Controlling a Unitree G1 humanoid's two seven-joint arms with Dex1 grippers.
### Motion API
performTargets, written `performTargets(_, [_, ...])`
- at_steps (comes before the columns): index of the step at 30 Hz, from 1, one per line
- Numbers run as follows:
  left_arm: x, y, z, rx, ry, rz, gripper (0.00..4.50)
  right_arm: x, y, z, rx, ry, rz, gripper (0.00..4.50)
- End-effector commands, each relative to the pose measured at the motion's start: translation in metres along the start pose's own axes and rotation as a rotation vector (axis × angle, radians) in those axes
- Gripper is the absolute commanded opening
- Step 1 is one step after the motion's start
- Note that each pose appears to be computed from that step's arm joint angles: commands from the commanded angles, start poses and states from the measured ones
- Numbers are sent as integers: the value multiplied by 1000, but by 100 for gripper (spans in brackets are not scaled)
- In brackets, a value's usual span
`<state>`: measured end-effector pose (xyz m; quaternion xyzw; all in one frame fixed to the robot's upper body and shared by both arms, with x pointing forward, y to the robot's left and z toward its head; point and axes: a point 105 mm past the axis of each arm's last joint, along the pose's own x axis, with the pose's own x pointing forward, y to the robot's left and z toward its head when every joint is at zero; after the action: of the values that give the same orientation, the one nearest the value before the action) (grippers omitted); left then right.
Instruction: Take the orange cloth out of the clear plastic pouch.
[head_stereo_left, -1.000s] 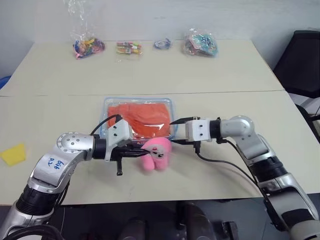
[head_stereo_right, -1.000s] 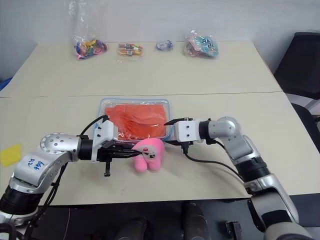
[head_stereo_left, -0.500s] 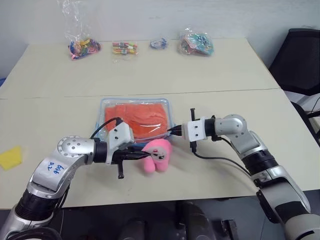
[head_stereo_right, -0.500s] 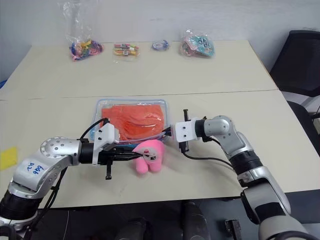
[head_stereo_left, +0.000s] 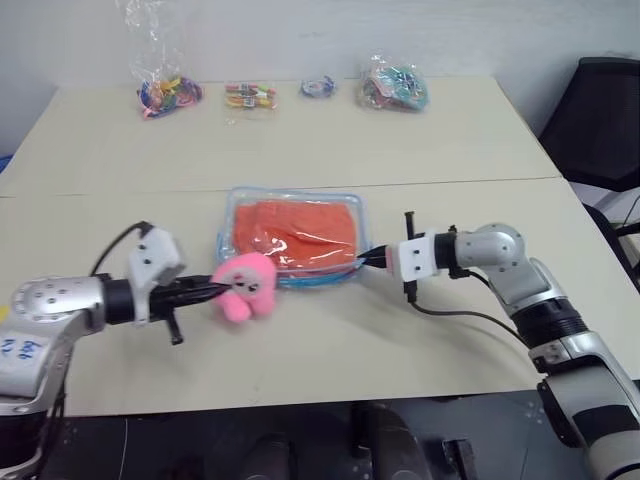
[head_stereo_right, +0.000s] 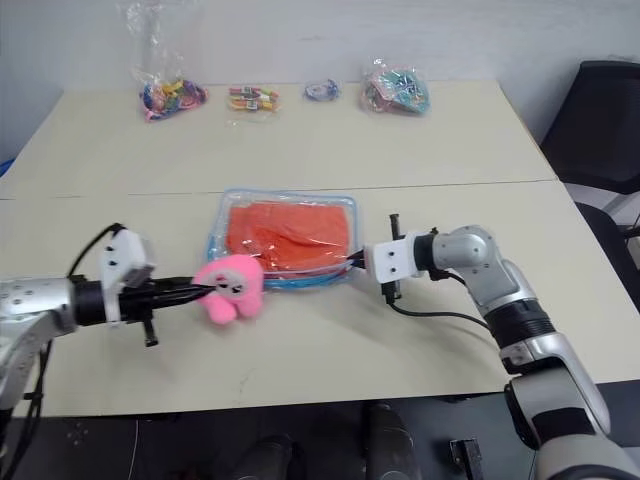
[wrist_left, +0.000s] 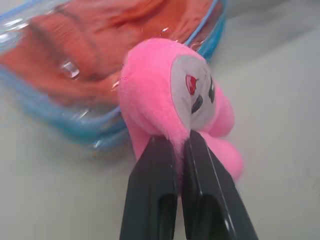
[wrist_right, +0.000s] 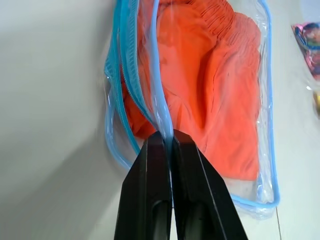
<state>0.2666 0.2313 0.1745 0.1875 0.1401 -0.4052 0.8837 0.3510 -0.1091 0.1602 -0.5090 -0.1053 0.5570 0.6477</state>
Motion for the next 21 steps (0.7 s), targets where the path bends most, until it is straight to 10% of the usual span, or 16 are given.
performTargets(1, [-43,28,-10,-14,36,172,0,-25,-8,2,-23,-6,-49,6])
performTargets(14, [-64,39,-23,-52,30,270,0,-34,5,7,34,-58,22,6])
performTargets(21, [-37,9,-28,-62,26,164,185,-32,12,13,84,-81,52,208])
